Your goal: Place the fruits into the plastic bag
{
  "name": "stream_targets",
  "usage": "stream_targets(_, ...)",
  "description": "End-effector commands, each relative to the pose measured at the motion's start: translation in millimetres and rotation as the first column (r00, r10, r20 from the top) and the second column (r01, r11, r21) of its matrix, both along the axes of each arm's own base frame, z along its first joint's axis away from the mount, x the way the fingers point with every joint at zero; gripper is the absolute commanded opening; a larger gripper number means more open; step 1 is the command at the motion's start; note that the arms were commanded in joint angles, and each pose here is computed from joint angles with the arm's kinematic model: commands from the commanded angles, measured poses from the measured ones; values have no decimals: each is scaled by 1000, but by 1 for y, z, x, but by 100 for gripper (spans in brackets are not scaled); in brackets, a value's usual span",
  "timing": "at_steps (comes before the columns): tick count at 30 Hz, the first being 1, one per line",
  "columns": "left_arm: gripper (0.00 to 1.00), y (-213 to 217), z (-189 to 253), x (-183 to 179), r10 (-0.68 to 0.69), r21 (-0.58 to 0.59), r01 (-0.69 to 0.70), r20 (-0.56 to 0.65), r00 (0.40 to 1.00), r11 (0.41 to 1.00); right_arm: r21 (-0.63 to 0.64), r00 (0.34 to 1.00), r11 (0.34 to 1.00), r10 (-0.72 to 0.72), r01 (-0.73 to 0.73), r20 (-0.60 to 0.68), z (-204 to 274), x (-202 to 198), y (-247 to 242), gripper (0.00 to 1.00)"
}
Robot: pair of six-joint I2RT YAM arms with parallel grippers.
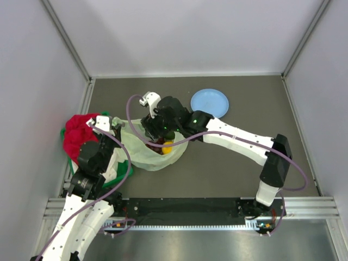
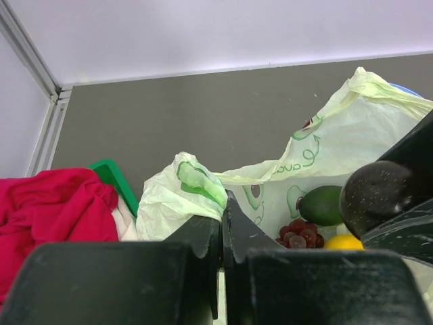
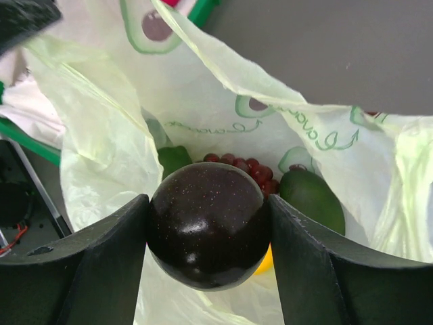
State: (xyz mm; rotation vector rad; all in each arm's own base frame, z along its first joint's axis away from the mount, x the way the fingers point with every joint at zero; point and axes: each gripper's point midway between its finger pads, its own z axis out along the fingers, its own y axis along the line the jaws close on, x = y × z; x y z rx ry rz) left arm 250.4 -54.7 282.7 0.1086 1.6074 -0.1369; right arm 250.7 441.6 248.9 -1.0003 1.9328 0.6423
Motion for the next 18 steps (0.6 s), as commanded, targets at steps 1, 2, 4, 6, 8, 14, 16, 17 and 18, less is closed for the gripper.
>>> stream_targets(1, 0, 0, 13, 1, 0, -24, 1, 46, 999, 1000, 40, 1000, 999, -20, 20, -3, 11, 0, 10, 46)
stream_targets(2, 0, 0, 13, 1, 0, -24, 1, 46, 999, 1000, 30, 1000, 999, -23, 23, -10, 4, 1, 11, 46)
stream_targets(4, 0, 0, 14, 1, 0, -24, 1, 47, 999, 1000, 7, 999, 999, -34, 34, -25, -7, 2, 12, 46)
stream_targets(6, 0, -1, 13, 1, 0, -23, 1, 45, 999, 1000, -26, 998, 999, -47, 46, -37, -21, 5, 12, 46)
stream_targets(8, 0, 0, 13, 1, 2, -24, -1, 46, 999, 1000, -48, 998, 998, -51, 49, -47, -32, 6, 14, 46)
stream_targets(14, 0, 0, 13, 1, 5, -24, -4, 46, 999, 1000, -100, 994, 993, -72, 64, -84, -56, 5, 12, 46)
stream_targets(16, 0, 0, 14, 1, 3, -24, -2, 47, 999, 1000, -104, 991, 992, -77, 66, -108, -63, 2, 10, 47)
stream_targets(17, 0, 0, 15, 1, 3, -25, -2, 49, 999, 1000, -105, 990, 992, -75, 63, -119, -66, 0, 9, 47)
stream_targets(18, 0, 0, 14, 1, 3, -24, -2, 47, 999, 1000, -108, 988, 992, -75, 61, -131, -69, -3, 7, 47)
